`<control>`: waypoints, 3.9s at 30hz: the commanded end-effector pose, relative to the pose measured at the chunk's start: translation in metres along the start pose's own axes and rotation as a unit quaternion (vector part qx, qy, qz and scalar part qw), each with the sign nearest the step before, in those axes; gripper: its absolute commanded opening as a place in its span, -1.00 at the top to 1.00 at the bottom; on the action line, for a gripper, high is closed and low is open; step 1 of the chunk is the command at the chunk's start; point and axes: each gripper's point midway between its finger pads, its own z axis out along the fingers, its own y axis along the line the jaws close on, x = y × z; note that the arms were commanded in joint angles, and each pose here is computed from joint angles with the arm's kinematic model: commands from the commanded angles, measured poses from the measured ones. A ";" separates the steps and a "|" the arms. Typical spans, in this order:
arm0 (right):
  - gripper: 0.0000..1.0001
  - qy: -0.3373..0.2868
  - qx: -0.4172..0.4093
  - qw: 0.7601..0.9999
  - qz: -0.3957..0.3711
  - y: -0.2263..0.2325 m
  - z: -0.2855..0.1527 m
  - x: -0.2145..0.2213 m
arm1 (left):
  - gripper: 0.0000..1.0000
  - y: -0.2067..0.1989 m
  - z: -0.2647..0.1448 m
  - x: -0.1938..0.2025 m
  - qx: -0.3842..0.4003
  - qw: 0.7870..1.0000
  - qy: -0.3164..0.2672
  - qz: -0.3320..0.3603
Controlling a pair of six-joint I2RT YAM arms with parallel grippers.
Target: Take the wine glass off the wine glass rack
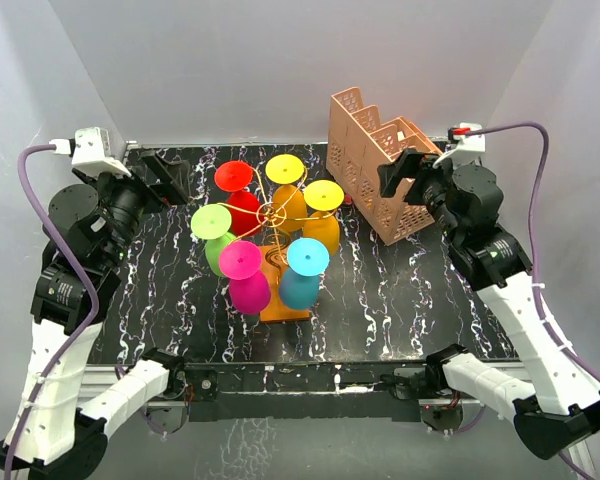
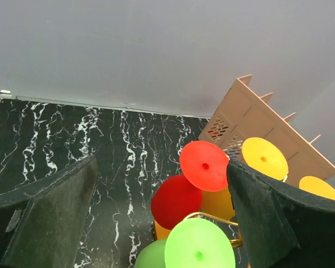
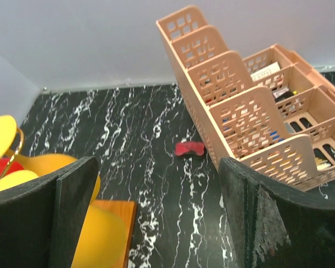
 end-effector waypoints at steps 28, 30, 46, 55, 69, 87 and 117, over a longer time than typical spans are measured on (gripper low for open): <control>-0.97 0.070 -0.158 0.982 0.080 0.080 -0.044 -0.026 | -0.94 -0.020 -0.015 0.006 0.091 0.993 0.029 -0.064; -0.97 0.084 -0.191 0.974 0.093 0.092 -0.049 -0.024 | -0.94 -0.025 -0.015 0.007 0.103 0.992 0.036 -0.069; -0.94 0.152 -0.273 0.945 0.095 0.120 -0.036 0.014 | -0.94 -0.041 -0.018 0.011 0.145 0.984 0.059 -0.082; -0.69 0.184 -0.286 0.936 0.085 0.124 -0.021 0.035 | -0.94 -0.043 -0.016 0.008 0.148 0.984 0.059 -0.080; -0.30 0.209 -0.288 0.930 0.092 0.126 -0.006 0.055 | -0.94 -0.045 -0.015 0.008 0.155 0.983 0.058 -0.079; 0.22 0.210 -0.280 0.930 0.116 0.130 0.001 0.048 | -0.94 -0.047 -0.019 0.007 0.161 0.983 0.055 -0.075; 0.77 0.199 -0.210 0.899 0.329 0.132 -0.015 0.014 | -0.94 -0.048 -0.024 0.002 0.163 0.982 0.044 -0.081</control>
